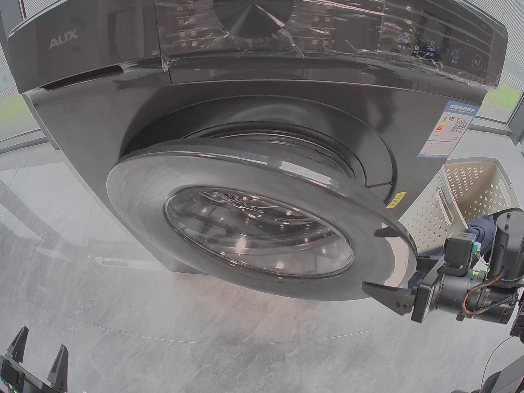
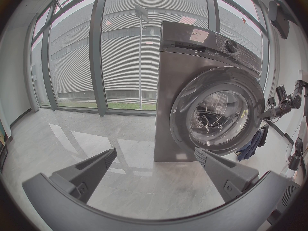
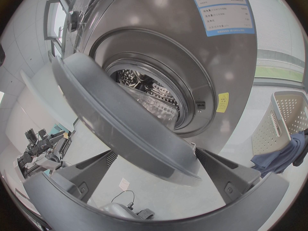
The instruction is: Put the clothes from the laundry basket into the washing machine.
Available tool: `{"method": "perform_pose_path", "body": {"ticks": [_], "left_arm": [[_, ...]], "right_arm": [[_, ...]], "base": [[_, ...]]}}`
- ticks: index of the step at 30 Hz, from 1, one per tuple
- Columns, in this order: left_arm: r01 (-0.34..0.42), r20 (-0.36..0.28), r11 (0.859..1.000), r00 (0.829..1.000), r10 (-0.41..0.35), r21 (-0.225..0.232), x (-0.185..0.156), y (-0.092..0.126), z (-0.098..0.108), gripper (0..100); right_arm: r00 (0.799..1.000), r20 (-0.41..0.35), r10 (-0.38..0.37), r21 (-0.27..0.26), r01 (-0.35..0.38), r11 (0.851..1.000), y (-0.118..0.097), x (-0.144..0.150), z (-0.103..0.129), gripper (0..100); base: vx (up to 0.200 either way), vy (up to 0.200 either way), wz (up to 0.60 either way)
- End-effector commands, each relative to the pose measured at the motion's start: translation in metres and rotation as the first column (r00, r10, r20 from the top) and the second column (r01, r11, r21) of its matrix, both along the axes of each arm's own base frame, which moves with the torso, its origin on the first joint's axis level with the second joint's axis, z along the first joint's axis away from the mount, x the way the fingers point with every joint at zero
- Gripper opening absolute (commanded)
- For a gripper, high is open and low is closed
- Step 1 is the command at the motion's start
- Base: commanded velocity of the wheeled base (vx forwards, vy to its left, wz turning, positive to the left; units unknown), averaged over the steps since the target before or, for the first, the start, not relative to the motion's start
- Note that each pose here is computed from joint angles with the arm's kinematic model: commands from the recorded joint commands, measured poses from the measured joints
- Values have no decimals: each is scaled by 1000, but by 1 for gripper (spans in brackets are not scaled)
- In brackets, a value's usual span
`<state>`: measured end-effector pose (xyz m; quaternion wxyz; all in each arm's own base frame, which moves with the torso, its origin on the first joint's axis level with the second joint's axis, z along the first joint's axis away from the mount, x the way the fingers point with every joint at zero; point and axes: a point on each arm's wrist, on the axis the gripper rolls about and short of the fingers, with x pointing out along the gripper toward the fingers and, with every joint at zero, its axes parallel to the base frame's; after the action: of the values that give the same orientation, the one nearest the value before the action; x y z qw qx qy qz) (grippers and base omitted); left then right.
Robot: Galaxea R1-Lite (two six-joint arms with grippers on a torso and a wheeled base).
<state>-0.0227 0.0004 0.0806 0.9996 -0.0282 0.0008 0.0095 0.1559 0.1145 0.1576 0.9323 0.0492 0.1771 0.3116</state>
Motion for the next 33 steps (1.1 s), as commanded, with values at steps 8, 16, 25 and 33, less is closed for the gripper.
{"method": "perform_pose_path", "body": {"ticks": [8, 16, 25, 33], "left_arm": [[-1, -2, 1000, 1000, 1, 0, 0, 0, -5, 100], [-1, -2, 1000, 1000, 1, 0, 0, 0, -5, 100], [-1, -2, 1000, 1000, 1, 0, 0, 0, -5, 100], [-1, -2, 1000, 1000, 1, 0, 0, 0, -5, 100]], "right_arm": [[999, 33, -6, 24, 5, 1000, -6, -7, 7, 100], [1000, 3, 2, 3, -2, 1000, 4, 6, 3, 100], [999, -21, 34, -19, -34, 999, -16, -31, -14, 100], [985, -98, -140, -128, 127, 984, -52, -37, -43, 100]], "base": [[0, 0, 0], [-150, 0, 0], [0, 0, 0], [0, 0, 0]]}}
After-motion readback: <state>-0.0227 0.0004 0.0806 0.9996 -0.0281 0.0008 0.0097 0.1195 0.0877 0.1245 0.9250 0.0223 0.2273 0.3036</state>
